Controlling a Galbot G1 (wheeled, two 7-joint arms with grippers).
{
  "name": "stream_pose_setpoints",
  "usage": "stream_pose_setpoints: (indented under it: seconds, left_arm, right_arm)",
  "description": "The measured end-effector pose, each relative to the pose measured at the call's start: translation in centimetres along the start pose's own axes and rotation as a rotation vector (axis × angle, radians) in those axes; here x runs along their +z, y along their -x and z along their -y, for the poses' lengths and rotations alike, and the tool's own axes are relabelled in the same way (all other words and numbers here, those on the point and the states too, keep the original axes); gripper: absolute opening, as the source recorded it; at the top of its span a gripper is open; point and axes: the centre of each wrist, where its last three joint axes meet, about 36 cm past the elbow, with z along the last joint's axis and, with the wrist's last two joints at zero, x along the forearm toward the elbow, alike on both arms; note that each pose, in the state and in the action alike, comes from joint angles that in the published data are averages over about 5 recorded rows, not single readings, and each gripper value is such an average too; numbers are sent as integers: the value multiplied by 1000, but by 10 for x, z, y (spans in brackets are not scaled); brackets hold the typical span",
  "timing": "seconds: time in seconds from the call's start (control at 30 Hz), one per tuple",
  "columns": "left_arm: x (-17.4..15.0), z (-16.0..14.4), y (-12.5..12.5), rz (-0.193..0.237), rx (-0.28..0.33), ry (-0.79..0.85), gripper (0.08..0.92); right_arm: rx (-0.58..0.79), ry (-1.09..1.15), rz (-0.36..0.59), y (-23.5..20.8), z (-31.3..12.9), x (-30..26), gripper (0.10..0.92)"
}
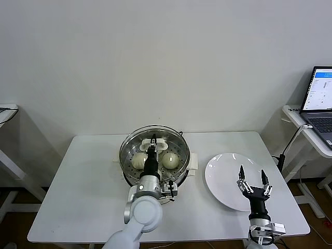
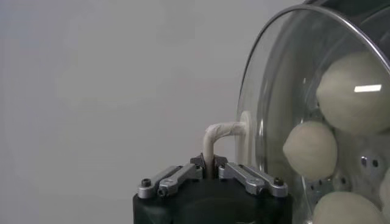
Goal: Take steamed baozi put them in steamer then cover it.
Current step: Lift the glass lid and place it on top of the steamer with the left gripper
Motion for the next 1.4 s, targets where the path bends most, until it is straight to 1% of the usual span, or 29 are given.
stream_pose_setpoints:
  seconds: [0.37,1.13,1.4]
  left_arm:
    - [-6,7,1,-1,6,8,194]
    - [-6,14,1,-2,23,13,194]
    - [-5,16,0,4,30,17,194]
  right_arm:
    - [-4,-2,0,0,0,0,823]
    - [-18,-10,8,0,-4,0,823]
    - [-22,-11,9,0,-5,0,823]
